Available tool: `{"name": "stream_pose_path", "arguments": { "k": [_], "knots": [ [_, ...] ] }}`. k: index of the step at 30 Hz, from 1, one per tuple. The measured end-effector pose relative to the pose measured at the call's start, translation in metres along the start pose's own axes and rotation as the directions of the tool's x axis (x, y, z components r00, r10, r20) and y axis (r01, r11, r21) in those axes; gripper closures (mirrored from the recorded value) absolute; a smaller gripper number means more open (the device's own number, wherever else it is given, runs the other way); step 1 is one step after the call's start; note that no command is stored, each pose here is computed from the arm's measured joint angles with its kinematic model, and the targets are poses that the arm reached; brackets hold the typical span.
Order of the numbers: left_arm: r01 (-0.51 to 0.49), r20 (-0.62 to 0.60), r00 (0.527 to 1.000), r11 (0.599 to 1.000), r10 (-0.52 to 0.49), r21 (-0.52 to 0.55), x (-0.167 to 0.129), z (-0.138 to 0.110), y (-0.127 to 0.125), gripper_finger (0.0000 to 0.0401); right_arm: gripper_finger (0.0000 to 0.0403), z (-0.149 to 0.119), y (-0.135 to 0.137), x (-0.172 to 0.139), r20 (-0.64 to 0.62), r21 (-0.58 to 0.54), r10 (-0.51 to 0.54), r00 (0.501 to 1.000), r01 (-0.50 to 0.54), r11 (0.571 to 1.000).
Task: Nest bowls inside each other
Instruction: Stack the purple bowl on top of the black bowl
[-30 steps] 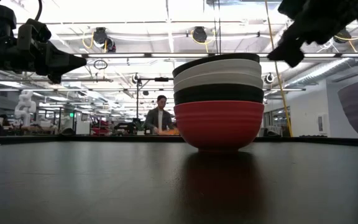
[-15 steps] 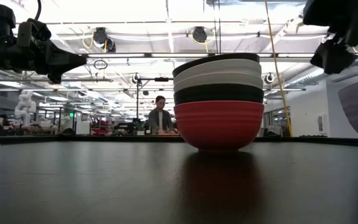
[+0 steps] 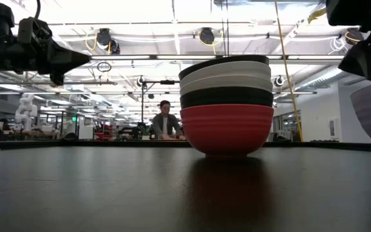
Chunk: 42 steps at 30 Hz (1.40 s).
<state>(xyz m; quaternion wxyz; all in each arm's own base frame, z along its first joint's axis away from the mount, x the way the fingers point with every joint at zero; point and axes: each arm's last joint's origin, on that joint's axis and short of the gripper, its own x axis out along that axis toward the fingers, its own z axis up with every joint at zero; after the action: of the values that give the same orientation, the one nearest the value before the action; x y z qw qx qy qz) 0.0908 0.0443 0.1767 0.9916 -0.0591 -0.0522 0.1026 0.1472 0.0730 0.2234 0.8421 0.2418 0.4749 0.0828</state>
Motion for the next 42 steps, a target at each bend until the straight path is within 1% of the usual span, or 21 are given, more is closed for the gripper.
{"name": "stream_pose_path", "arguments": {
  "k": [6,10,18,29,38,42],
  "knots": [
    [0.032,0.013,0.999,0.999,-0.032,-0.001,0.0,0.002,-0.001,0.0375,0.0151,-0.006,0.006,0.016,-0.061,0.014,-0.05,0.997,0.051,0.999],
    [0.036,0.025,0.999,0.999,-0.036,-0.018,0.0,0.003,-0.001,0.0375,0.0152,-0.009,0.007,0.024,-0.088,0.023,-0.091,0.992,0.093,0.995],
    [0.041,0.031,0.999,0.998,-0.04,-0.044,0.0,0.004,-0.002,0.0375,0.0151,-0.014,0.002,0.032,-0.133,0.042,-0.195,0.972,0.202,0.979],
    [0.04,0.031,0.999,0.998,-0.039,-0.039,0.0,0.004,-0.002,0.0375,0.0151,-0.011,0.005,0.033,-0.102,-0.005,-0.167,0.981,0.167,0.986],
    [0.04,0.029,0.999,0.998,-0.039,-0.039,0.0,0.003,-0.002,0.0375,0.0151,-0.003,0.014,0.029,-0.003,-0.079,-0.065,0.998,0.064,0.995],
    [0.039,0.025,0.999,0.998,-0.038,-0.04,0.0,0.003,-0.001,0.0375,0.0151,-0.004,0.012,0.026,0.008,-0.076,-0.09,0.996,0.091,0.993]
  ]
}}
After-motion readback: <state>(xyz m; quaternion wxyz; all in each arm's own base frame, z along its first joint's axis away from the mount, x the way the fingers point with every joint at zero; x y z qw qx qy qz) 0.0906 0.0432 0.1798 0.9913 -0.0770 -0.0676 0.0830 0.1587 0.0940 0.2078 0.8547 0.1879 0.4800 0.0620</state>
